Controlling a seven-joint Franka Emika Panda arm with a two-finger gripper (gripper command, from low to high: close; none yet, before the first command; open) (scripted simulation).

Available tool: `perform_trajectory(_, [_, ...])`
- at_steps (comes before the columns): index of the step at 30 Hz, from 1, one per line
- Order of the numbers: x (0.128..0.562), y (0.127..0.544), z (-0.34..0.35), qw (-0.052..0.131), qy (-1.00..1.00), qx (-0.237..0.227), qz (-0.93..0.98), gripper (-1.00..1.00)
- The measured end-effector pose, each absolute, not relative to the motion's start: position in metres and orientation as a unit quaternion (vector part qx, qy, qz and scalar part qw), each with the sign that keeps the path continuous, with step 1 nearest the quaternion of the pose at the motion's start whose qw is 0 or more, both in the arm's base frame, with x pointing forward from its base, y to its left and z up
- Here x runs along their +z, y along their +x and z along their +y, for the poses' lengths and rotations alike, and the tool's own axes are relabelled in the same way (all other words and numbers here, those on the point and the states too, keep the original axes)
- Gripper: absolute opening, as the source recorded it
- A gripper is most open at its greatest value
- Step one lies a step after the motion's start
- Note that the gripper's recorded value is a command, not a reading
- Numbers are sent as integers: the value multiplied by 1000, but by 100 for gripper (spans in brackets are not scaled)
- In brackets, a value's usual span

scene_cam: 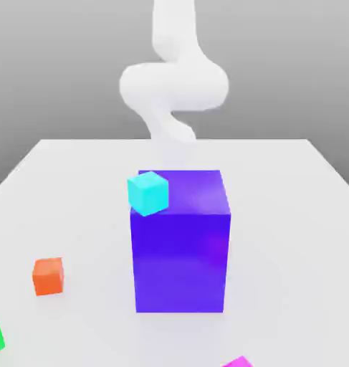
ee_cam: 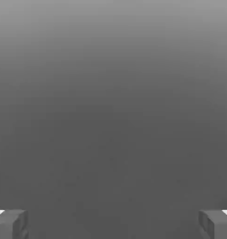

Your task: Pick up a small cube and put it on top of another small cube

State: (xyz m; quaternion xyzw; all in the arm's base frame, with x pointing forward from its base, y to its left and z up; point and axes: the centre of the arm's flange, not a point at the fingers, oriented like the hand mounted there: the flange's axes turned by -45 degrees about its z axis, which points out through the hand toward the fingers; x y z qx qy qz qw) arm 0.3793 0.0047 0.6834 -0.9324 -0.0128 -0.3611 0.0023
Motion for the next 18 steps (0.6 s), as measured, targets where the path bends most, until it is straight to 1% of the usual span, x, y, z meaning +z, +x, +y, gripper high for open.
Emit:
perform_trajectory(4, [632, 429, 15, 2, -948, -314, -46, 0])
perform_trajectory(9, [562, 479, 30, 1, -963, -255, -86, 0])
perform_trajectory(14, [483, 517, 47, 1, -972, -196, -127, 0])
perform_trajectory(18, [415, 537, 62, 1, -976, -149, -161, 0])
